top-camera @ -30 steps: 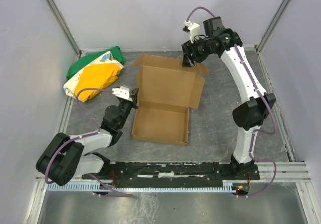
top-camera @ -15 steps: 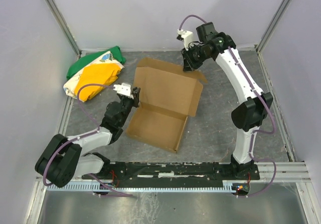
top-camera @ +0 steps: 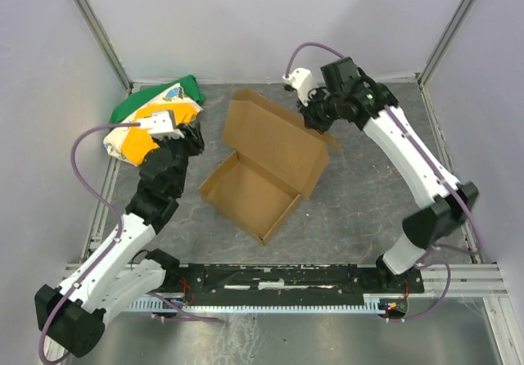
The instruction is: Fold the paper box
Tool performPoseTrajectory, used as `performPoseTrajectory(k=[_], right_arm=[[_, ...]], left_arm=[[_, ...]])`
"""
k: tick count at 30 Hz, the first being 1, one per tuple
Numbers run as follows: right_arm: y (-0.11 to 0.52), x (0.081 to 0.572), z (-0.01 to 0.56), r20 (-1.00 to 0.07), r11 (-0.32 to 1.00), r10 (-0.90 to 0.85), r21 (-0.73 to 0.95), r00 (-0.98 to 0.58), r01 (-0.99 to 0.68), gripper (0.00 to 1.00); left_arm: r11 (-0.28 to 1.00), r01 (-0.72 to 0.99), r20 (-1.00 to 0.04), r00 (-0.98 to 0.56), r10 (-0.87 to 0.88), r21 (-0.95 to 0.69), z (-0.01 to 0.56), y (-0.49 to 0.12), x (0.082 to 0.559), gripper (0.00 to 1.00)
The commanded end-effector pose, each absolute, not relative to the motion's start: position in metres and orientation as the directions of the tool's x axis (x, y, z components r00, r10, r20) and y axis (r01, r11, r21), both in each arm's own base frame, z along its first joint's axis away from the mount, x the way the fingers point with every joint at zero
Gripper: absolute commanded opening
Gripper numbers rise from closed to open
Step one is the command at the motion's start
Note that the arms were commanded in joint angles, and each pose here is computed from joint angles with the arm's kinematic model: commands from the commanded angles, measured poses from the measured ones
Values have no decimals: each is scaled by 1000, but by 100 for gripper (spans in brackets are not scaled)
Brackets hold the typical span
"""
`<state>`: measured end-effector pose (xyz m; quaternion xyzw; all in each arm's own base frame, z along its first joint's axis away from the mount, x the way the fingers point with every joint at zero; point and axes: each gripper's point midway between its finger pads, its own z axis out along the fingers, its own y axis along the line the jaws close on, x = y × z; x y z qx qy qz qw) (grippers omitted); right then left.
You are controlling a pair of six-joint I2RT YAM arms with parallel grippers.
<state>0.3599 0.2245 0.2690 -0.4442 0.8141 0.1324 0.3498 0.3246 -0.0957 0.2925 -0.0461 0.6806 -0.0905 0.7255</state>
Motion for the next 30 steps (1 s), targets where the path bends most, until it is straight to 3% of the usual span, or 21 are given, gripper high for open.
performPoseTrajectory(k=[1,4,8,10,15,21,26,30], right_arm=[[229,354,328,-765,411,-639,-428,80,-805,2],[229,343,345,-750,354,-616,-536,240,-766,2],[229,326,336,-718,251,-639,-534,276,-807,2],[230,319,332,-704,206,-638,-546,312,-812,2],[227,319,332,-701,240,-639,-573,317,-783,2],[229,302,306,-674,232,-613,-652,412,-722,2],[229,286,289,-672,223,-612,-652,417,-724,2],[228,288,289,-663,230,-633,-655,400,-720,2]], left_arm=[[968,-85,-972,-1,-236,-235,314,-74,329,52],[965,-111,-968,-58,-246,-239,315,-76,341,54],[963,-93,-948,-175,-266,-253,300,-88,370,53],[960,-82,-934,-224,-278,-266,296,-92,384,49],[934,-55,-847,-405,-344,-353,268,-97,407,33],[894,-44,-765,-501,-406,-446,233,-110,389,18],[864,-13,-695,-589,-414,-503,210,-127,373,15],[815,18,-576,-717,-393,-579,191,-152,354,4]])
